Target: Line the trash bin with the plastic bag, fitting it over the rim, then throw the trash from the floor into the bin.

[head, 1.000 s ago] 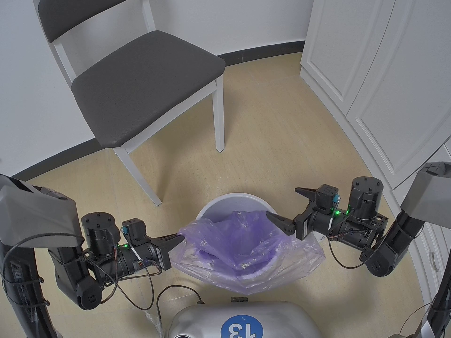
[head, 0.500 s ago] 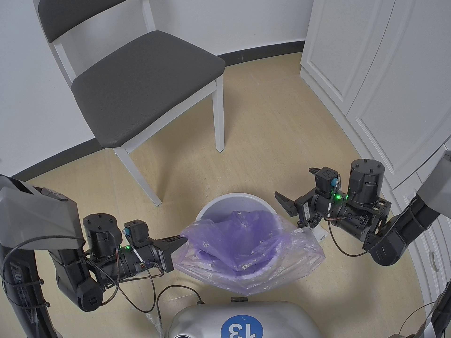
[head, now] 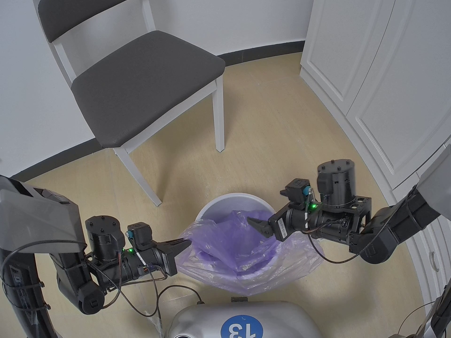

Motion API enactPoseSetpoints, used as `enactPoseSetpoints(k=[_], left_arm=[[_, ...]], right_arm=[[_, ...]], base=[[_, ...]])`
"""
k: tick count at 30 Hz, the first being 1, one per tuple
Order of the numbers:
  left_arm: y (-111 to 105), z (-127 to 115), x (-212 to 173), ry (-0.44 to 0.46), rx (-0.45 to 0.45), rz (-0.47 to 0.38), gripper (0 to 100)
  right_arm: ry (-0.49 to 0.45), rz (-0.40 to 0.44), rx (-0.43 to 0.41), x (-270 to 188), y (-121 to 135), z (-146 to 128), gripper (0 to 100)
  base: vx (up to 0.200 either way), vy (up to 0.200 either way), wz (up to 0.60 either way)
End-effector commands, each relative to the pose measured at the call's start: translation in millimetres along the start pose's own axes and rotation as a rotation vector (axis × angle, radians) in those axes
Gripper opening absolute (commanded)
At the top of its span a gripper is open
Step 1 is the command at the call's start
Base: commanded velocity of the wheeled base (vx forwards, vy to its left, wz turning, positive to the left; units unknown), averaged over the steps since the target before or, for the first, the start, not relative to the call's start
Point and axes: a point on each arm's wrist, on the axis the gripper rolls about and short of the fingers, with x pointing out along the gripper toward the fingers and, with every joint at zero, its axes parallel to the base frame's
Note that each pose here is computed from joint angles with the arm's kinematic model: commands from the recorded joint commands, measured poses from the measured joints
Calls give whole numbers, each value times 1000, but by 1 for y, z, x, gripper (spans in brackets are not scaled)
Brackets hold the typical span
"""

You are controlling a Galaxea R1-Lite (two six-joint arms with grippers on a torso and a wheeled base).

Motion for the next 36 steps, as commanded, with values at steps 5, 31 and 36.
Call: enactPoseSetpoints(k=[5, 31, 36], left_arm=[[2, -7, 6, 8, -5, 23, 100], [8, 10, -7, -58, 20, 58, 100], [8, 11, -7, -60, 20, 59, 100]], right_arm=[[94, 136, -185, 24, 33, 8, 100], [225, 163, -262, 82, 59, -26, 100], [237, 164, -258, 87, 59, -31, 100]], base=[[0, 0, 0], [0, 0, 0], [0, 0, 0]])
